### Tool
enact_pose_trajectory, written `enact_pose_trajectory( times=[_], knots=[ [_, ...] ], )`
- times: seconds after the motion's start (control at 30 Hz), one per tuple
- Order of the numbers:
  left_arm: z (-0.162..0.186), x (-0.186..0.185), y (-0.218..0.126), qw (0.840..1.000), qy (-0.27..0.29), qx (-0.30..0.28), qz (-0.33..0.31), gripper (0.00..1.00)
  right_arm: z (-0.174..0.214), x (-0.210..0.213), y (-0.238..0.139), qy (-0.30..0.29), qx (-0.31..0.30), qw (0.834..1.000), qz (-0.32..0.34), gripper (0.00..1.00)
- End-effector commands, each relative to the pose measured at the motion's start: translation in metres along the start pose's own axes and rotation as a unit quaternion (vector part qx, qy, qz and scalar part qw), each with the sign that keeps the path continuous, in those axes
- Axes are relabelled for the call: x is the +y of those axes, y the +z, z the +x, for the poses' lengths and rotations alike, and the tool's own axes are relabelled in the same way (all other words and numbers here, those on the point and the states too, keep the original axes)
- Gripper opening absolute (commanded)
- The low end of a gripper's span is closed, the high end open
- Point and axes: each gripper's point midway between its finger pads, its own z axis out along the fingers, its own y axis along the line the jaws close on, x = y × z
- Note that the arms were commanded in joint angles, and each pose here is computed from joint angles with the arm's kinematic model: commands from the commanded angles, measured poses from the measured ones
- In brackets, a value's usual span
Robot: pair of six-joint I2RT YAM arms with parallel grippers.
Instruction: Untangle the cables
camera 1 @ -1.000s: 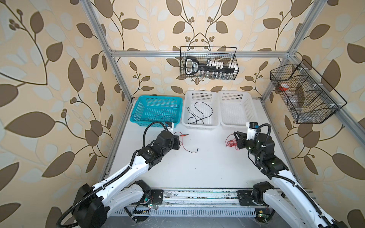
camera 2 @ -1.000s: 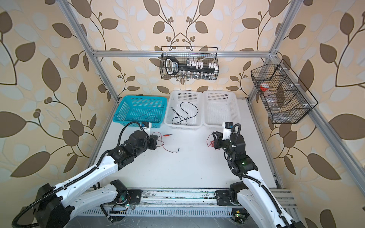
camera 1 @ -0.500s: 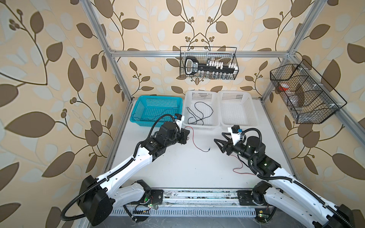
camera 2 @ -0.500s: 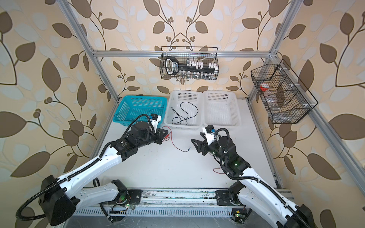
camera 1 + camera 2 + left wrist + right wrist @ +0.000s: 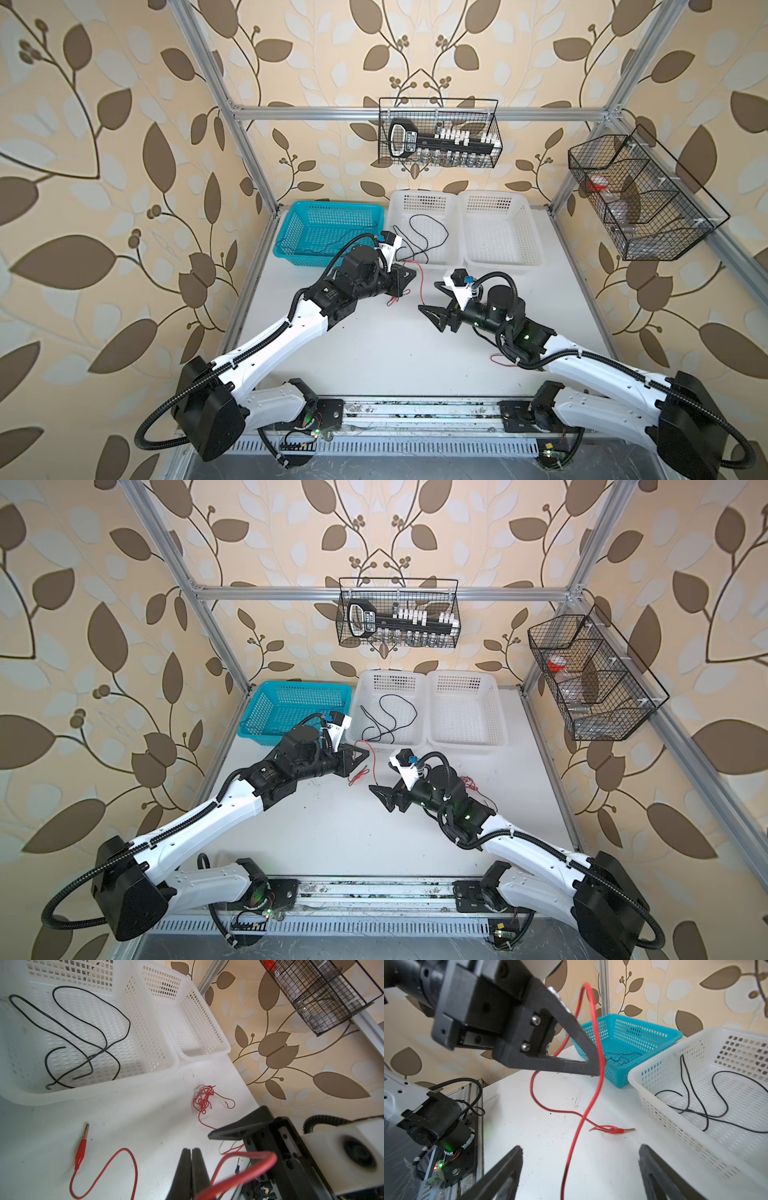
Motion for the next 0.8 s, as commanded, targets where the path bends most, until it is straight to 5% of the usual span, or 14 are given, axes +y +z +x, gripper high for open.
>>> enact_pose_trajectory(
  times=[0.0,0.47,0.77],
  knots=[
    [-0.022,-0.026,-0.002,0.999,-0.017,-0.016,0.038,0.0,-0.026,0.012,0.006,-0.038,-0.045,0.998,-0.016,0.88],
    [-0.027,-0.031,0.012,0.994,-0.1,-0.029,0.028,0.0,-0.033,0.016,0.038,-0.015,-0.075,0.997,0.001,0.78],
    [-0.032,-0.033,0.012,0.992,-0.11,-0.05,0.029,0.0,-0.038,0.01,0.05,0.017,-0.083,0.996,0.029,0.38]
  ],
)
